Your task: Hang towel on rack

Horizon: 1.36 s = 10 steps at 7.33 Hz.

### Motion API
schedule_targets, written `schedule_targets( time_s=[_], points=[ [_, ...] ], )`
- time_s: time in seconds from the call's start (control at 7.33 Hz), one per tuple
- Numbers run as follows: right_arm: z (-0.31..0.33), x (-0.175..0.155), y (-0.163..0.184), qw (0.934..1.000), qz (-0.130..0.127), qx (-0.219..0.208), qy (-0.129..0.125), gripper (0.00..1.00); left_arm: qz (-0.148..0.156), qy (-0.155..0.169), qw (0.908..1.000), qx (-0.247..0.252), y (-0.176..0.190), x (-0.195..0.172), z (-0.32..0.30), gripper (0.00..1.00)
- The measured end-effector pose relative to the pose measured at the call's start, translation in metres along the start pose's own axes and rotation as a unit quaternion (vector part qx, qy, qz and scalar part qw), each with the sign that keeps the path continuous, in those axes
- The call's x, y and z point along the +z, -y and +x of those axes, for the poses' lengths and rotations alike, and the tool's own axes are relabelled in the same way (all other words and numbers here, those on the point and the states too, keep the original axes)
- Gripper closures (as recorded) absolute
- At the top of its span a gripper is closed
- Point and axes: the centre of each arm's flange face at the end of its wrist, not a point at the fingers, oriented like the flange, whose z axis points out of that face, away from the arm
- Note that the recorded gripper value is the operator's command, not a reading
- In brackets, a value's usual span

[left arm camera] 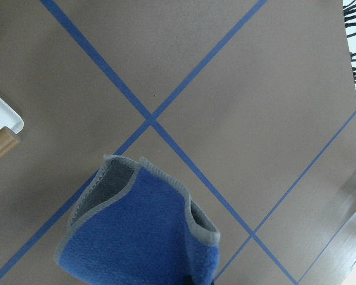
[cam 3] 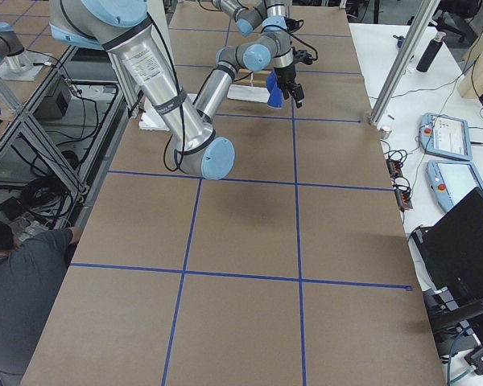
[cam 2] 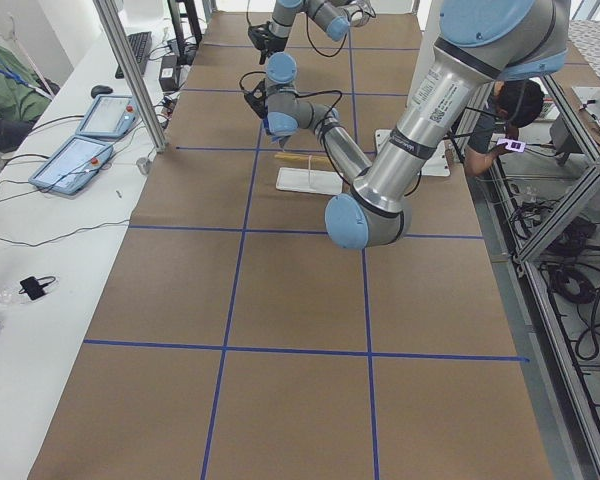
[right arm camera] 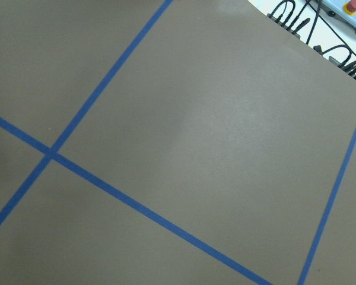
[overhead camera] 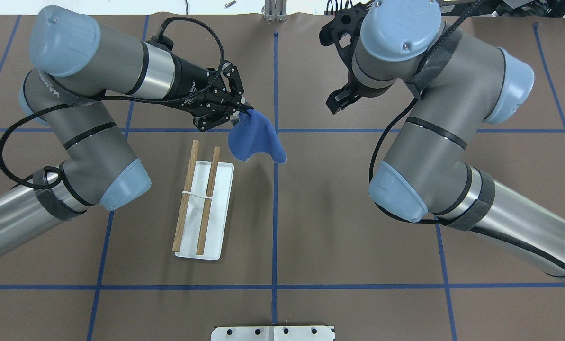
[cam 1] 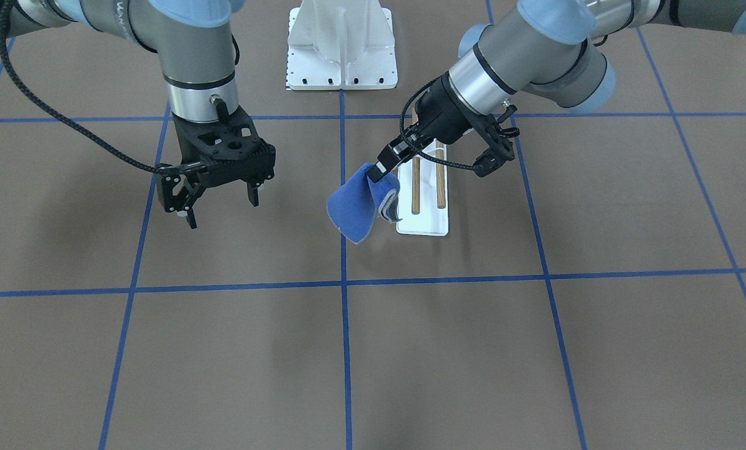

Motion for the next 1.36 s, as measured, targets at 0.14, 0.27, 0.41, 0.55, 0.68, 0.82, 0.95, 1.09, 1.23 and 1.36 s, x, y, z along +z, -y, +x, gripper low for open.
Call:
schedule_targets(
  time_s=[0.14,0.27,0.41,0.55,0.68,0.82,0.95,1.09,1.23,1.36],
  points=[
    [0.020,0.011,0.004,0.9998,-0.017,0.014,0.000,0.01,-0.011,0.000,0.9999,0.007,-0.012,-0.004,-0.010,1.00],
    [0.045,0.023,0.010,0.9986,-0.041,0.033,0.008,0.00,-0.024,0.007,0.9996,0.011,-0.026,-0.004,-0.026,1.00],
    [0.079,0.038,0.018,0.9964,-0.068,0.046,0.021,0.00,-0.037,0.017,0.9991,0.012,-0.038,0.000,-0.043,1.00],
    [0.123,0.053,0.025,0.9937,-0.093,0.048,0.040,0.00,-0.045,0.028,0.9985,0.011,-0.044,0.003,-0.057,1.00],
    [0.174,0.067,0.029,0.9908,-0.112,0.046,0.061,0.00,-0.047,0.036,0.9982,0.009,-0.042,0.001,-0.069,1.00],
    [0.222,0.077,0.029,0.9893,-0.122,0.035,0.072,0.00,-0.047,0.042,0.9980,0.005,-0.032,-0.009,-0.074,1.00],
    [0.265,0.082,0.022,0.9887,-0.128,0.019,0.076,0.00,-0.045,0.048,0.9978,0.002,-0.016,-0.024,-0.075,1.00],
    [0.302,0.085,0.008,0.9884,-0.131,0.002,0.076,0.00,-0.040,0.056,0.9976,0.004,0.003,-0.038,-0.081,1.00],
    [0.334,0.087,-0.009,0.9879,-0.135,-0.012,0.074,0.00,-0.033,0.067,0.9971,0.013,0.022,-0.049,-0.096,1.00],
    [0.363,0.090,-0.028,0.9871,-0.141,-0.024,0.073,0.00,-0.027,0.078,0.9964,0.020,0.036,-0.055,-0.111,1.00]
  ],
)
